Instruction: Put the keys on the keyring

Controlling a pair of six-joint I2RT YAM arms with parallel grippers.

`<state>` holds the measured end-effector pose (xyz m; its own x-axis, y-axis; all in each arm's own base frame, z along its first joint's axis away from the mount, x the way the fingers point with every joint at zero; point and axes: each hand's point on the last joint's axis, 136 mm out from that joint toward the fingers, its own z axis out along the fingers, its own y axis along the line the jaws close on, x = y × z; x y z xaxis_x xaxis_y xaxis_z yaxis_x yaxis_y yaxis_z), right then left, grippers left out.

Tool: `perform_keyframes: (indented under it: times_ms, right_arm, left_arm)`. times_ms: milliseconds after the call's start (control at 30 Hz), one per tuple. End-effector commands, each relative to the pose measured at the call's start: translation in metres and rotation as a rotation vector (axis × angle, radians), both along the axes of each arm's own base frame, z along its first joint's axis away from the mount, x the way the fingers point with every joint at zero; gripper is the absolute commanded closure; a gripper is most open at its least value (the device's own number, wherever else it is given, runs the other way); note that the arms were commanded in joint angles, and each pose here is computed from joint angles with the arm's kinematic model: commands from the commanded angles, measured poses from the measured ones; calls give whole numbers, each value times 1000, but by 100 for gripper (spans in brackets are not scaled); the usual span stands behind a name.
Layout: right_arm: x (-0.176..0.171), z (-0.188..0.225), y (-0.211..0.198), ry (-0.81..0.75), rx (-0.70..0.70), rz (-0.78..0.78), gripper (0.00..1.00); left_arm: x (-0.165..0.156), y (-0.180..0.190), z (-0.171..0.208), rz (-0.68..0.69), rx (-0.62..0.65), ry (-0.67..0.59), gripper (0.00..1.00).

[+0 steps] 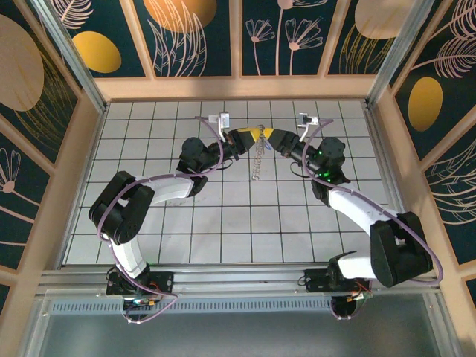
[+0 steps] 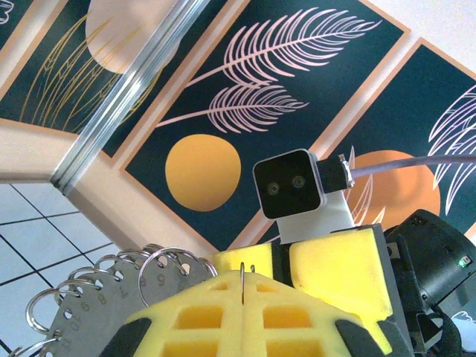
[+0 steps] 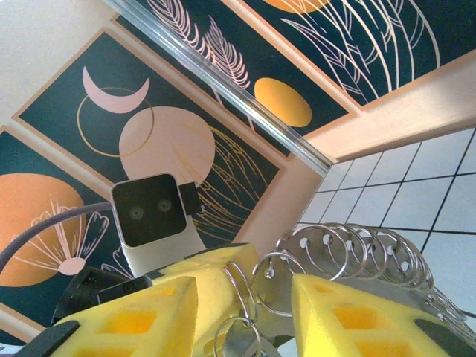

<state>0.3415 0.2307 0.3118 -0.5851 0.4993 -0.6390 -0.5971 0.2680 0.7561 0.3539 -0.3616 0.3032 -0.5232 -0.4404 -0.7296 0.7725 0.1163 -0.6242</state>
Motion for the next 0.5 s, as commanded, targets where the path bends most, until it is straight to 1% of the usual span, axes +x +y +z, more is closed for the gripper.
perform_keyframes:
  times_ms: [0, 267, 400, 467]
  right_arm:
    - [-2, 24, 3, -71, 34, 21, 63]
    - [-2, 20, 12, -62, 39, 49, 64]
    - [-3, 18, 13, -60, 40, 55, 70]
    - [-4, 16, 13, -56, 38, 55, 75]
  left_arm:
    - [-8, 3, 29, -11, -49, -83, 100]
    - [-7, 3, 30, -7, -50, -86, 100]
    - [-6, 3, 30, -5, -50, -84, 100]
    - [-6, 3, 30, -2, -50, -86, 100]
